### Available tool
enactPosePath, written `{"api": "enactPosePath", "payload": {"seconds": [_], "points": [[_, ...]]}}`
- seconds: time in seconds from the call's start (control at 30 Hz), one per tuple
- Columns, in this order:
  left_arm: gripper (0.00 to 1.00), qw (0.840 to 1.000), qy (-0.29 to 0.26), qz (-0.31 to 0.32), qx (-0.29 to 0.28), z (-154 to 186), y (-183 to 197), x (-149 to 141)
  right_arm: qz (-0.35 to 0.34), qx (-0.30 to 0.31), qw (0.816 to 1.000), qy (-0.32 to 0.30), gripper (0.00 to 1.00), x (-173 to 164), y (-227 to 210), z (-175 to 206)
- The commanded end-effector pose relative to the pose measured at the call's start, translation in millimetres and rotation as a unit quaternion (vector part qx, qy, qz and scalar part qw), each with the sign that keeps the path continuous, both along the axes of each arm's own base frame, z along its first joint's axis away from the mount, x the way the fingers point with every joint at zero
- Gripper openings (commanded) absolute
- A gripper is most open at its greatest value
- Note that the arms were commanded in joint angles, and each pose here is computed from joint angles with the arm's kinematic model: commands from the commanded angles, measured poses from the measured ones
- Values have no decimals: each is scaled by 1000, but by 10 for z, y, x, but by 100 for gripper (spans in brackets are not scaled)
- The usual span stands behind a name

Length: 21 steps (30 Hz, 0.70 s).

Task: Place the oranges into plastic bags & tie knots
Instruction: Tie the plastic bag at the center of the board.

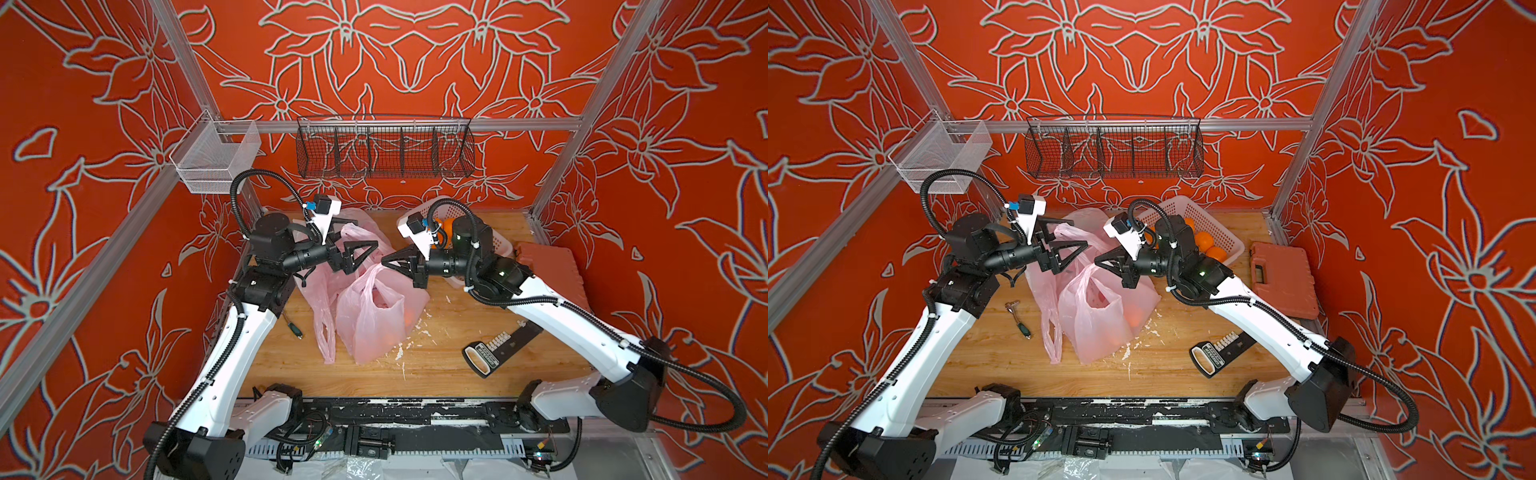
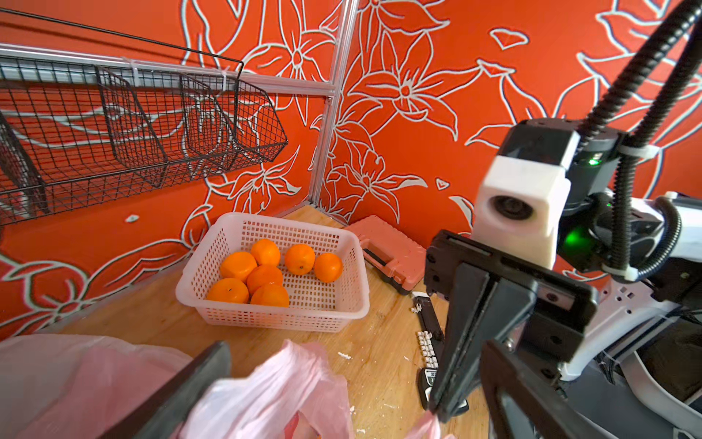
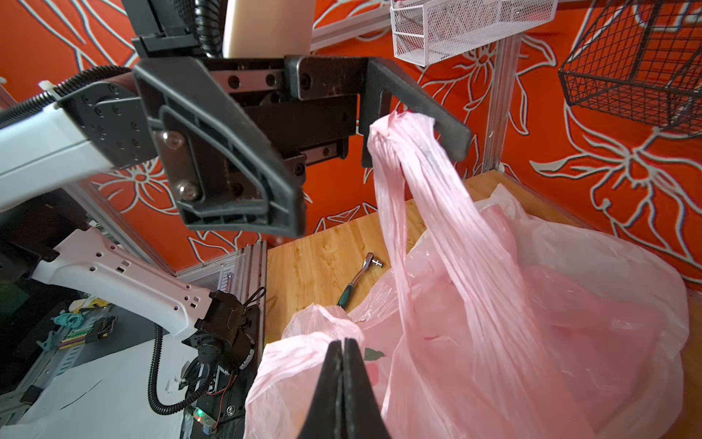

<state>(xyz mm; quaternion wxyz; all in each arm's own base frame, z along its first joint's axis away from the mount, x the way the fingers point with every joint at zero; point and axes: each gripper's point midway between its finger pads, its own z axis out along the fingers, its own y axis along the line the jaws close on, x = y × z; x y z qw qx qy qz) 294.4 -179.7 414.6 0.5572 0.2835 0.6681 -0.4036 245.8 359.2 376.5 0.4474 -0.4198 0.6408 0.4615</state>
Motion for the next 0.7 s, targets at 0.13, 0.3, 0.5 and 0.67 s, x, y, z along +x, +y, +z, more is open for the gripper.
{"api": "enactPosePath", "payload": {"seconds": [0.13,0.3,0.5,0.67], "points": [[97,999,-25,-27,-9,105,-63,78,6,24,999,-37,0,81,63,239],[80,997,-23,-72,-26,196,-160,143,-25,36,999,-31,0,258,18,263],[62,994,4,-106,-28,94,-235,81,-16,54,998,-27,0,351,55,323],[61,995,9,-91,-26,12,-189,-40,-13,68,997,-26,0,408,76,373]]}}
